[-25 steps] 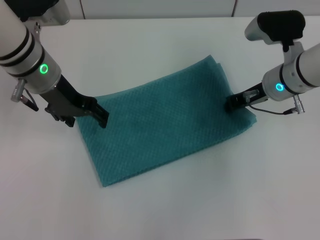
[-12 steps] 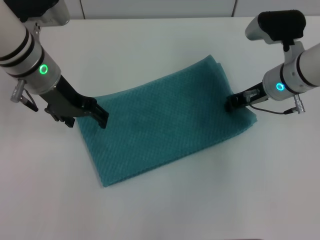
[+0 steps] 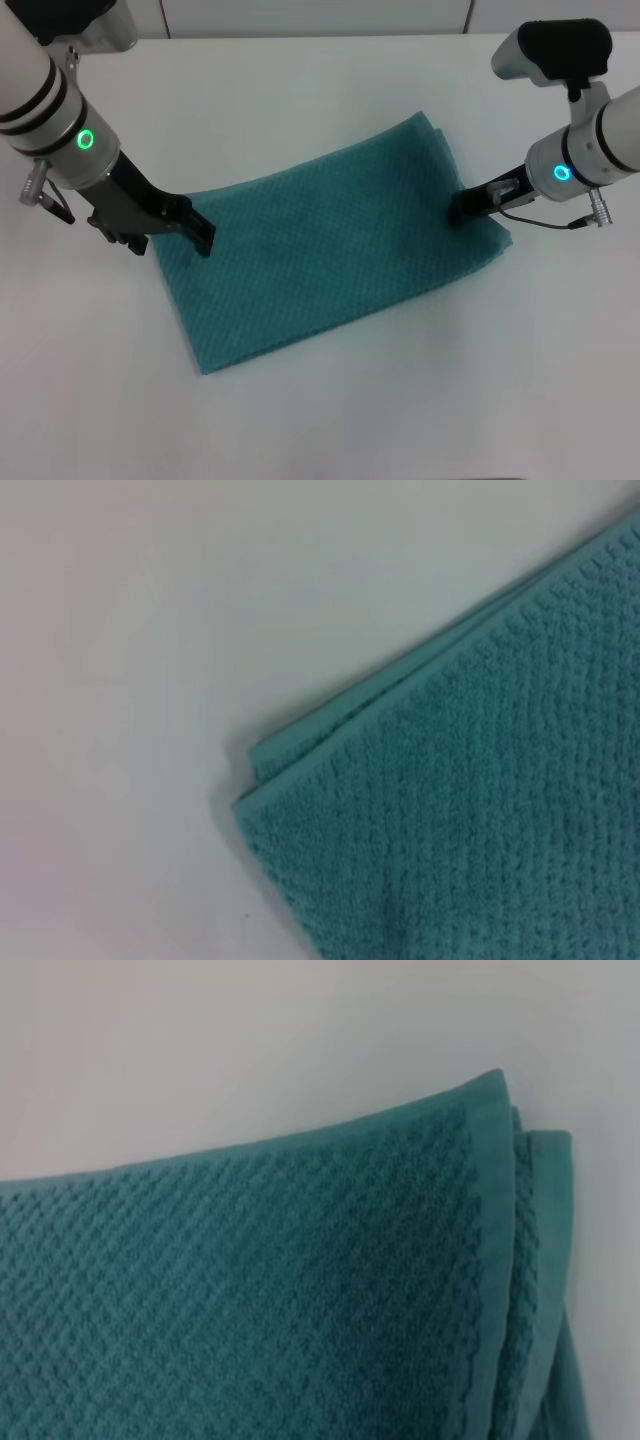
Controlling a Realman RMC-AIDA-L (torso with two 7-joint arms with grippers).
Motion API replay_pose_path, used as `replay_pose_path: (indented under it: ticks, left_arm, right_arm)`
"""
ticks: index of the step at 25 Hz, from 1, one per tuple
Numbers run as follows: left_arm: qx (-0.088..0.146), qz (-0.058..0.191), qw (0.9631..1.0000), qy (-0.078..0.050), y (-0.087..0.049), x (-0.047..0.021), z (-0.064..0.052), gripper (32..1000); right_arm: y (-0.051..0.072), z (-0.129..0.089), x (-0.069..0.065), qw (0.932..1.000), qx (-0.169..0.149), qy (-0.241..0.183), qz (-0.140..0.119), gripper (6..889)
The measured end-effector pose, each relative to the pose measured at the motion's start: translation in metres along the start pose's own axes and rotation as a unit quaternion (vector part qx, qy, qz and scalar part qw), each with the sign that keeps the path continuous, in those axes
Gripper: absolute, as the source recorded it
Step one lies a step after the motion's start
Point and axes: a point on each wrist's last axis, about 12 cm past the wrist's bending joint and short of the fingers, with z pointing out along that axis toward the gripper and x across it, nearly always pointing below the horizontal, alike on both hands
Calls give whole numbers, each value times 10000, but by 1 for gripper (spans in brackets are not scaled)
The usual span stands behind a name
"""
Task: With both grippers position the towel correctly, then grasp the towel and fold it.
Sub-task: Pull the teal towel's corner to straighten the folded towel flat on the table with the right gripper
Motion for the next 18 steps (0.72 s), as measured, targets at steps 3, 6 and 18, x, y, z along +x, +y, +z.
replay_pose_path:
  ticks: [3,6,18]
  left_arm:
    - [-7,-3,10000,1,5,2,0,891]
    - [-16,-11,10000,6,14,6,1,891]
    - [-38,-49,10000,30,49,30,14,892]
  right_arm:
    - [-3,-12,3,10000,-28,35,-6,101]
    - [2,-20,10,9999,-67,86,-14,101]
    - [-55,-123,42,9994,-206,277,-29,100]
